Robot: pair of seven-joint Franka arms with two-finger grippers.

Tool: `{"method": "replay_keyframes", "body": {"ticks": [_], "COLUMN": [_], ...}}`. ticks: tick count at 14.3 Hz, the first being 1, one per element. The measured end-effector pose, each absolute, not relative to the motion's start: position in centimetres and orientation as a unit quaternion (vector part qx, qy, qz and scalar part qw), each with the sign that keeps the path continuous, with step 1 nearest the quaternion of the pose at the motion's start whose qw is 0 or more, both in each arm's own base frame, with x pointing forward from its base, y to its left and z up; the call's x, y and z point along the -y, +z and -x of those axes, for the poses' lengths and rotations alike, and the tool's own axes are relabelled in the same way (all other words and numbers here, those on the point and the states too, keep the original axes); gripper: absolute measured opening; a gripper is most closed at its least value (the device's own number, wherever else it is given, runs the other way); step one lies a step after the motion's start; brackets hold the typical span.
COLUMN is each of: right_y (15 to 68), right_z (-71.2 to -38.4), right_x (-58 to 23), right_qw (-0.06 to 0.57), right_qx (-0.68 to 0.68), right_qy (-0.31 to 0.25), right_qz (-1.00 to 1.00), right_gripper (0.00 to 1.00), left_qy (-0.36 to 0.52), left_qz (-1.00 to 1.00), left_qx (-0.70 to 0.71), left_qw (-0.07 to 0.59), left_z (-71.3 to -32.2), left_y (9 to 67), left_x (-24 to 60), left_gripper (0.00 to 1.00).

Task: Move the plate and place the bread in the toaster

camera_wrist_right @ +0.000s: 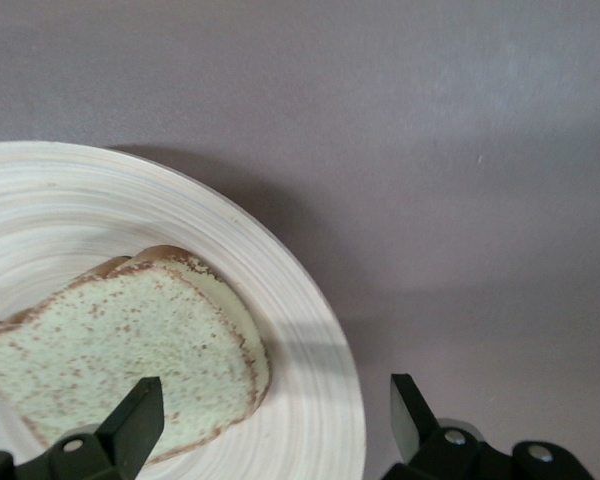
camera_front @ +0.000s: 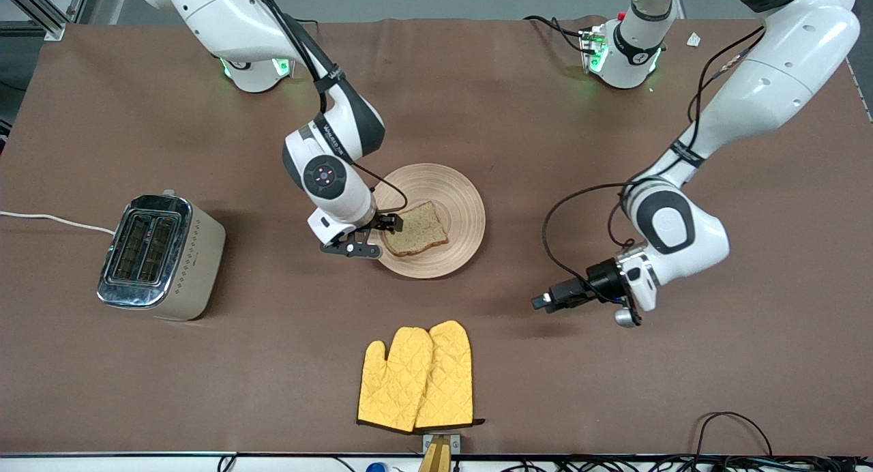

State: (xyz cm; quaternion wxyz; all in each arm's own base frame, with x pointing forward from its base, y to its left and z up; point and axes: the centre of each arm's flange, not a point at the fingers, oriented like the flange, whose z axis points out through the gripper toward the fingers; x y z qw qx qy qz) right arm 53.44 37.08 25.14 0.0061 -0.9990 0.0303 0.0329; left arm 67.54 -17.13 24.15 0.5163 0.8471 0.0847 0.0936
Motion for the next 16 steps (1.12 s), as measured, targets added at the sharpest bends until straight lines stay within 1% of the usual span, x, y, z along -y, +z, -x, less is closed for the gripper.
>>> {"method": "replay_keyframes", "body": {"ticks": [3,7,8,9,10,12,13,16], "right_y": [25.4,25.9,26.0,26.0,26.0,25.7,25.5,24.7], "right_z": [-52.9,-52.1,-51.8,-51.6,-51.6,-51.6,-51.6,-51.6], "right_x": [-38.2,-40.3,-40.8,-41.2,-41.3,-41.2,-41.2,-41.2], "right_qw": [-0.016,-0.014,-0.013,-0.013,-0.012,-0.011,-0.012,-0.014], "right_qx": [0.009,0.044,0.051,0.055,0.056,0.056,0.056,0.056], "right_qy": [0.008,-0.025,-0.03,-0.032,-0.033,-0.035,-0.034,-0.03], "right_qz": [1.0,0.999,0.998,0.998,0.998,0.998,0.998,0.998], "right_gripper": [1.0,0.98,0.89,0.79,0.72,0.7,0.67,0.65], "left_qy": [0.052,0.0,-0.018,-0.041,-0.062,-0.09,-0.095,-0.093], "left_qz": [-0.854,-0.871,-0.879,-0.887,-0.896,-0.917,-0.929,-0.959], "left_qx": [-0.073,-0.076,-0.082,-0.091,-0.101,-0.107,-0.102,-0.079], "left_qw": [0.512,0.485,0.469,0.45,0.429,0.374,0.344,0.255], "left_z": [-69.0,-69.6,-69.7,-69.7,-69.6,-69.0,-68.5,-66.5], "left_y": [26.5,31.2,33.0,34.9,36.8,40.2,41.6,46.2], "left_x": [11.9,6.2,5.7,5.4,5.4,5.5,5.5,4.8], "left_gripper": [1.0,1.0,1.0,1.0,1.0,1.0,1.0,1.0]}}
